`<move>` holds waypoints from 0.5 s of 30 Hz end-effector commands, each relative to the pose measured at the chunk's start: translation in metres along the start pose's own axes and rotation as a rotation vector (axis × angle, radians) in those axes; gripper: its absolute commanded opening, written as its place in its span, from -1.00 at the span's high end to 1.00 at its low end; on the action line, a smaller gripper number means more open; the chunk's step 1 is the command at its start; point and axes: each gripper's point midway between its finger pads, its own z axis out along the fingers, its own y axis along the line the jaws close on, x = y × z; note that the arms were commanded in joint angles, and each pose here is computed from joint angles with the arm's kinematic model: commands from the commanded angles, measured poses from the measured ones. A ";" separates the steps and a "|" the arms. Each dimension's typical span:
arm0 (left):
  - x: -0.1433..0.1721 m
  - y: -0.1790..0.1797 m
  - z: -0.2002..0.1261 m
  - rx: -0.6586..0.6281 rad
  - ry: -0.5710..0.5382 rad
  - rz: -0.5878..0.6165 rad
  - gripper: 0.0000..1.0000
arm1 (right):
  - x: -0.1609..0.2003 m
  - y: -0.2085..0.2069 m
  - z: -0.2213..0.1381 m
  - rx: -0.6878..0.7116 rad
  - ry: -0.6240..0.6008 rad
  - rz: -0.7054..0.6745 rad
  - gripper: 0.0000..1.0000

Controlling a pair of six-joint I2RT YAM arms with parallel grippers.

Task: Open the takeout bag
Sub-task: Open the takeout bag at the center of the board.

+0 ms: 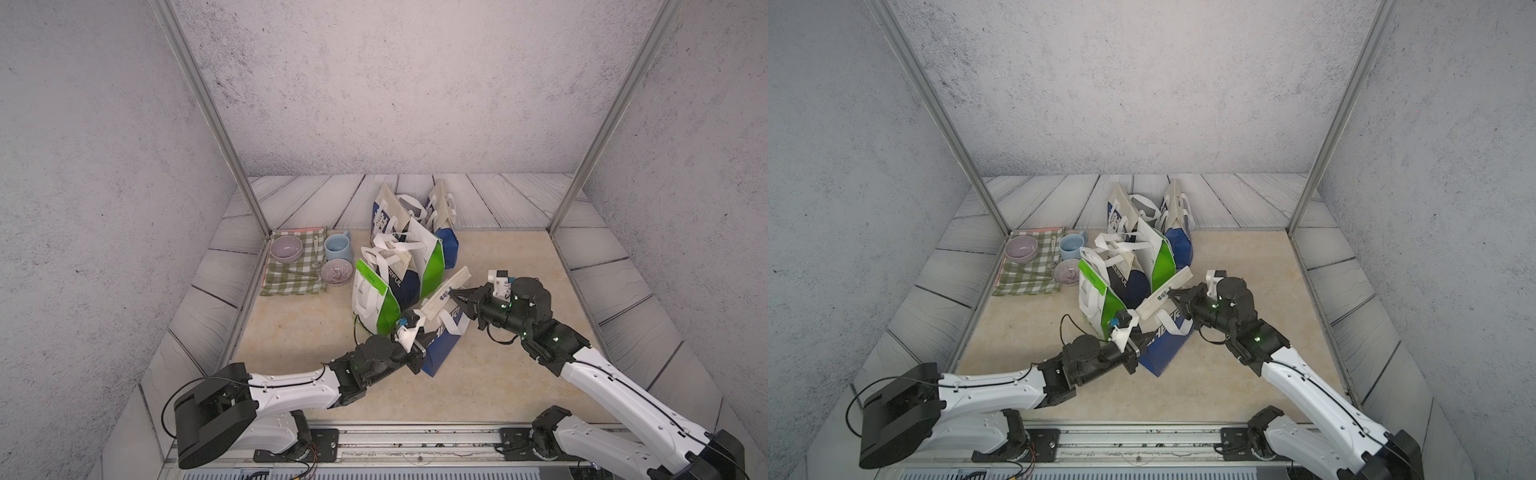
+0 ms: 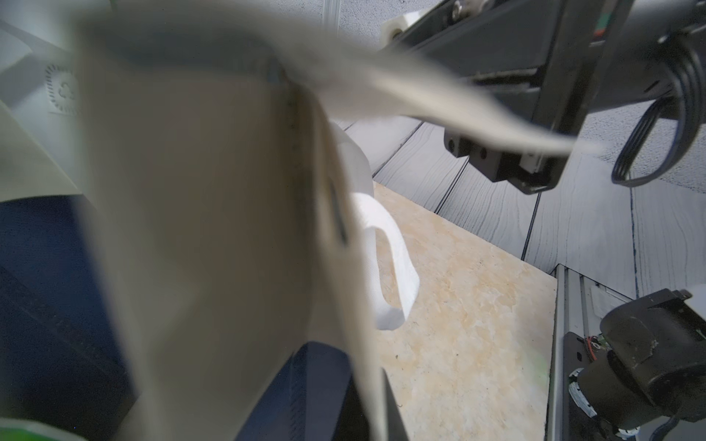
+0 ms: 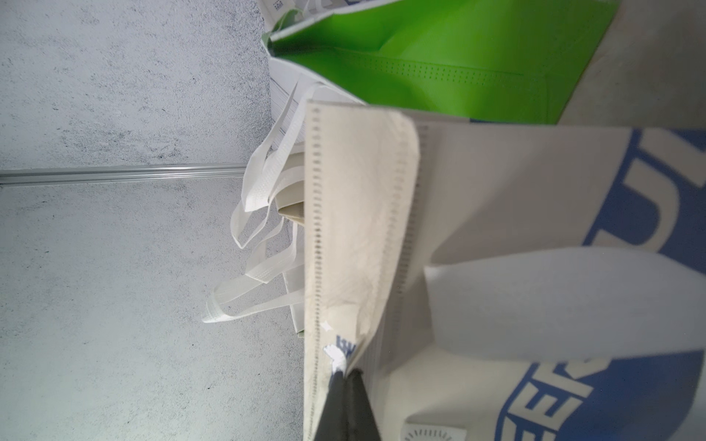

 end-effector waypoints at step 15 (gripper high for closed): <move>0.015 0.000 -0.003 0.005 0.045 0.016 1.00 | -0.004 0.077 -0.012 -0.180 -0.004 -0.127 1.00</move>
